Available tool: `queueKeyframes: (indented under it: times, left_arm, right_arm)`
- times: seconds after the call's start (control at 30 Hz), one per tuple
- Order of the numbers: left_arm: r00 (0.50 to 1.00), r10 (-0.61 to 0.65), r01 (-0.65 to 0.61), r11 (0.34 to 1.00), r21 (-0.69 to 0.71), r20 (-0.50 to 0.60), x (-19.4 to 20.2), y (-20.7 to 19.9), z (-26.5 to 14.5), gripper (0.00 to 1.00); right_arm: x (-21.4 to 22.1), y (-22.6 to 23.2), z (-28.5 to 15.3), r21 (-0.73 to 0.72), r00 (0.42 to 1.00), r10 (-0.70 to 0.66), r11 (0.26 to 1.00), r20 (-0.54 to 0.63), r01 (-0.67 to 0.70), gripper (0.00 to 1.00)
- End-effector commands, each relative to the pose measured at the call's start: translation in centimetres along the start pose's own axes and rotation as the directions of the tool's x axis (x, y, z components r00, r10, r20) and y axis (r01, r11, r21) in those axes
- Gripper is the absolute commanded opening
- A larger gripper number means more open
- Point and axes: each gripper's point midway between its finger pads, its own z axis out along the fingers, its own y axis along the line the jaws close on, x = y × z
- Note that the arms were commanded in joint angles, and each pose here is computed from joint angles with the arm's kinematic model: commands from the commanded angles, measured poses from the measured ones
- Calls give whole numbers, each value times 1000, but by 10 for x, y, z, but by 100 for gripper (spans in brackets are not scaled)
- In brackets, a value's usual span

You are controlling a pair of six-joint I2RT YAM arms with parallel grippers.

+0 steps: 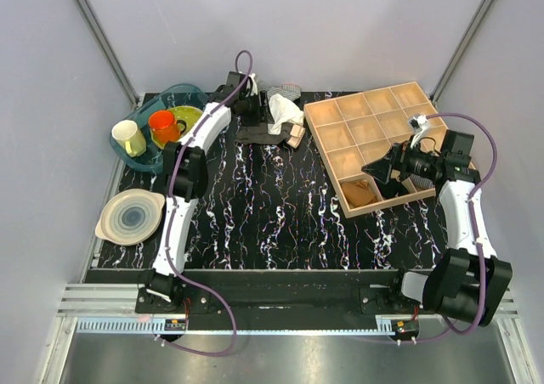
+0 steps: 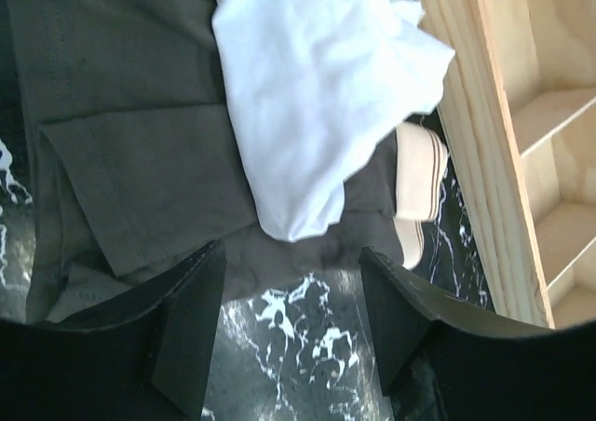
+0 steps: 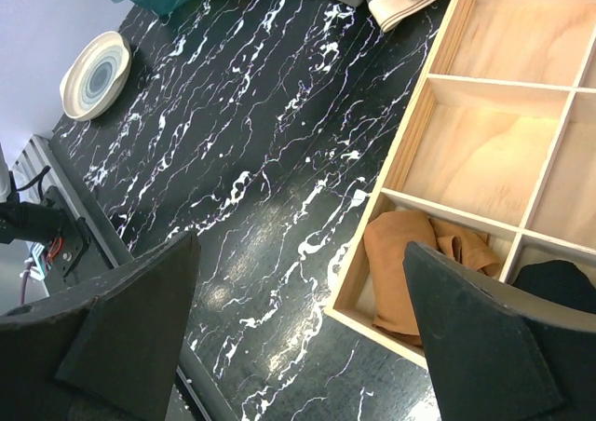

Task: Roll the underwear
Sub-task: Pick up the underwear from the center of the board.

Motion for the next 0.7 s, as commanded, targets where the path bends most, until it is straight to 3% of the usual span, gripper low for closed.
queueKeyframes:
  times: [0.0, 0.5, 0.6, 0.67]
  left_arm:
    - [990, -71, 52, 987, 150, 123, -38, -26, 7, 61]
    - [988, -125, 107, 977, 187, 88, -19, -20, 42, 49]
    - [989, -118, 101, 978, 181, 87, -18, -20, 43, 42]
    - [989, -114, 96, 979, 179, 90, -18, -20, 43, 30]
  right_arm:
    - [-10, 2, 2, -20, 999, -53, 998, 0, 53, 100]
    - [-6, -4, 3, -1, 999, -41, 999, -16, 41, 100]
    - [-6, -4, 3, -1, 999, -41, 999, -16, 41, 100]
    - [-6, -4, 3, -3, 999, -41, 999, -16, 41, 100]
